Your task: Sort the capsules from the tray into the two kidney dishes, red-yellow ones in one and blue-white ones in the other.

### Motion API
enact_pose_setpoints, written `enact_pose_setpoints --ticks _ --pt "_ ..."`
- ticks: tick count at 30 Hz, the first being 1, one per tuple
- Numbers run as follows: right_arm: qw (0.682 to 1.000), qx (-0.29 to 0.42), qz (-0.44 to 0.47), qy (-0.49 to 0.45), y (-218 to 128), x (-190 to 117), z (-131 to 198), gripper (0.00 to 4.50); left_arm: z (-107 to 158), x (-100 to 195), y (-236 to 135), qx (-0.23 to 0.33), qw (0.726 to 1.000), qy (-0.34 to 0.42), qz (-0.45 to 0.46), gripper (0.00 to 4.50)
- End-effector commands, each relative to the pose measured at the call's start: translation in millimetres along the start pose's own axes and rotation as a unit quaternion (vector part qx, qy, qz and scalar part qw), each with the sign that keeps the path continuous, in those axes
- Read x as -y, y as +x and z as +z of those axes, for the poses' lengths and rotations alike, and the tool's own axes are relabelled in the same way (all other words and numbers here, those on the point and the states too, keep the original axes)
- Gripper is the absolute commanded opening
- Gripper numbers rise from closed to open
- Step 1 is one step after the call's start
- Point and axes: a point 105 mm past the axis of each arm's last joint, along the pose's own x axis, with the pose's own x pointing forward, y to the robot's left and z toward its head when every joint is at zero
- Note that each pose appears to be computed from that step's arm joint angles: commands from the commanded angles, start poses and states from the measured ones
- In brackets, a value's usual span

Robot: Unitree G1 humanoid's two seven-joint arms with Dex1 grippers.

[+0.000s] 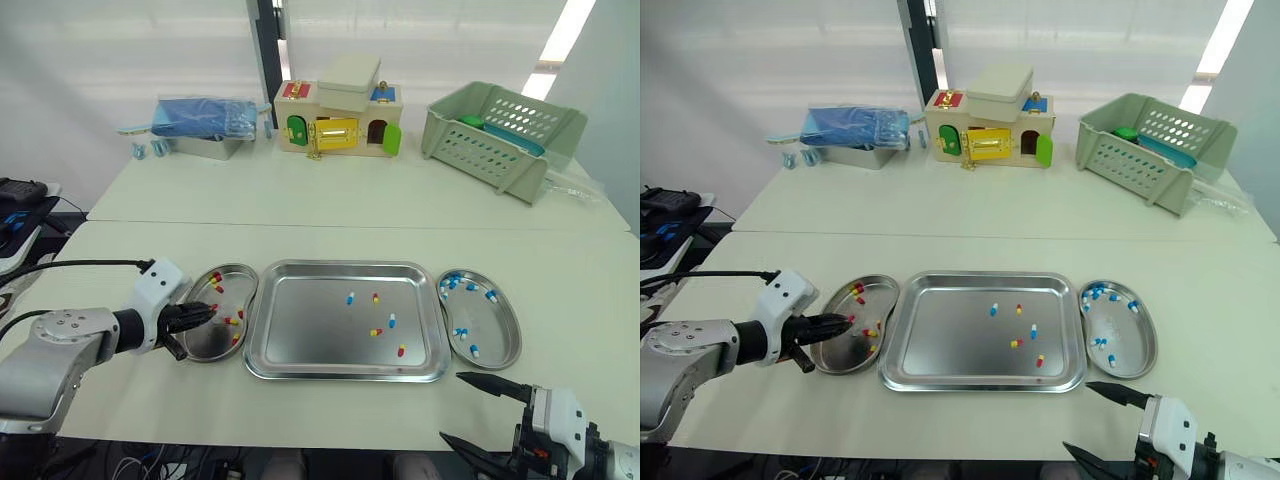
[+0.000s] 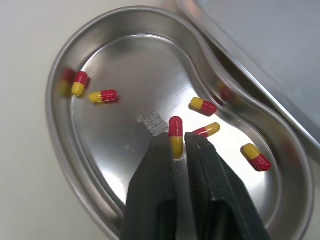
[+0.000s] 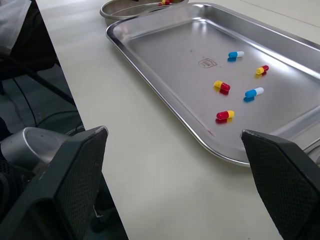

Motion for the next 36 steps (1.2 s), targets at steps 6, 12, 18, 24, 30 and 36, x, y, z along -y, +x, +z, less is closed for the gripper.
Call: enact_pose_setpoints --ticks 6,12,18,24,30,36 --pt "1.000 0.004 -0.012 -0.010 -11 -1 -1 4.50 3 -1 1 0.001 1.000 0.018 -0.008 3.40" --pt "1.000 0.011 -0.023 -0.007 -12 5 0 4.50 3 1 0 0.002 1.000 0.018 -0.015 4.44" --pt "1.000 -0.001 -0.024 0.009 -22 28 21 4.50 7 -1 -22 0.026 0.998 0.019 -0.046 4.44" --pt "0.997 -0.054 -0.043 0.042 -55 63 38 4.50 -6 -35 -76 0.023 1.000 0.009 -0.008 4.44" --pt "0.985 -0.135 -0.098 0.048 -92 110 31 4.50 -41 -68 -115 -0.029 0.998 -0.001 0.062 4.44" --pt "0.977 -0.163 -0.134 0.033 -113 144 27 4.50 -53 -81 -132 -0.036 0.995 -0.005 0.096 4.44"
